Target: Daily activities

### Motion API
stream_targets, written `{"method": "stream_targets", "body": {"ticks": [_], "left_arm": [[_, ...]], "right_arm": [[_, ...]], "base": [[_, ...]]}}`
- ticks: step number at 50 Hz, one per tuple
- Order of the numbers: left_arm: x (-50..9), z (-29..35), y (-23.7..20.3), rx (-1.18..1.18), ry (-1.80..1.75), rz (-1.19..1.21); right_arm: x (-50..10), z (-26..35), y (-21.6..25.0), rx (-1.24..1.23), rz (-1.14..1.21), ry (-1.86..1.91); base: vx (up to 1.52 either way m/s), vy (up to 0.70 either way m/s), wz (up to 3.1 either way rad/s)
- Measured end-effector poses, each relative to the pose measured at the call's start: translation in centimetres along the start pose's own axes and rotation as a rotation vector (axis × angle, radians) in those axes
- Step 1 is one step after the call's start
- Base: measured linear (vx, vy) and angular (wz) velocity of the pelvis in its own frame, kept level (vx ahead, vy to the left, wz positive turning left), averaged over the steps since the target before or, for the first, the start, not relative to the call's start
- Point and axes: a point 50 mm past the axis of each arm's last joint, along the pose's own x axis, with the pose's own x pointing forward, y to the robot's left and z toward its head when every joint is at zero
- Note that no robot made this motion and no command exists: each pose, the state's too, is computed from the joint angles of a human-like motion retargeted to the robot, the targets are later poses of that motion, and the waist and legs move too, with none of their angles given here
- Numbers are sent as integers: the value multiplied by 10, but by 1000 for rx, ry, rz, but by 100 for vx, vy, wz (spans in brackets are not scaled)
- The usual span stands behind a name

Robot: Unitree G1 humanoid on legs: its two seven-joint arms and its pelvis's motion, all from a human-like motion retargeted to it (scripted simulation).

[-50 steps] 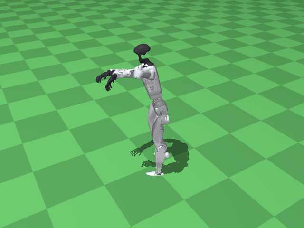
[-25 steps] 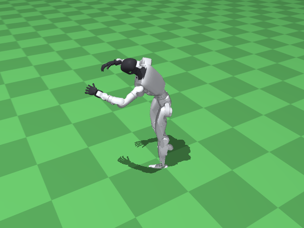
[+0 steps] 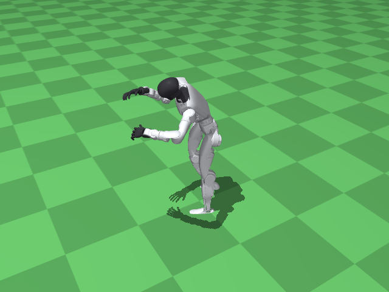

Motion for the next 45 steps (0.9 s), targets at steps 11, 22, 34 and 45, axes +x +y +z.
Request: {"method": "stream_targets", "body": {"ticks": [11,22,34,45], "left_arm": [[-8,35,1,1,-185,63],[-39,-5,26,-129,-38,145],[-42,29,48,-24,-202,180],[-48,-39,27,-245,101,58]], "right_arm": [[-32,-11,14,90,-63,42],[-30,9,21,186,-77,-47],[-60,-9,45,199,-76,151],[-60,54,-28,4,-511,-166]], "base": [[2,-1,30],[4,-3,-1],[4,-3,19],[0,-1,5]]}}
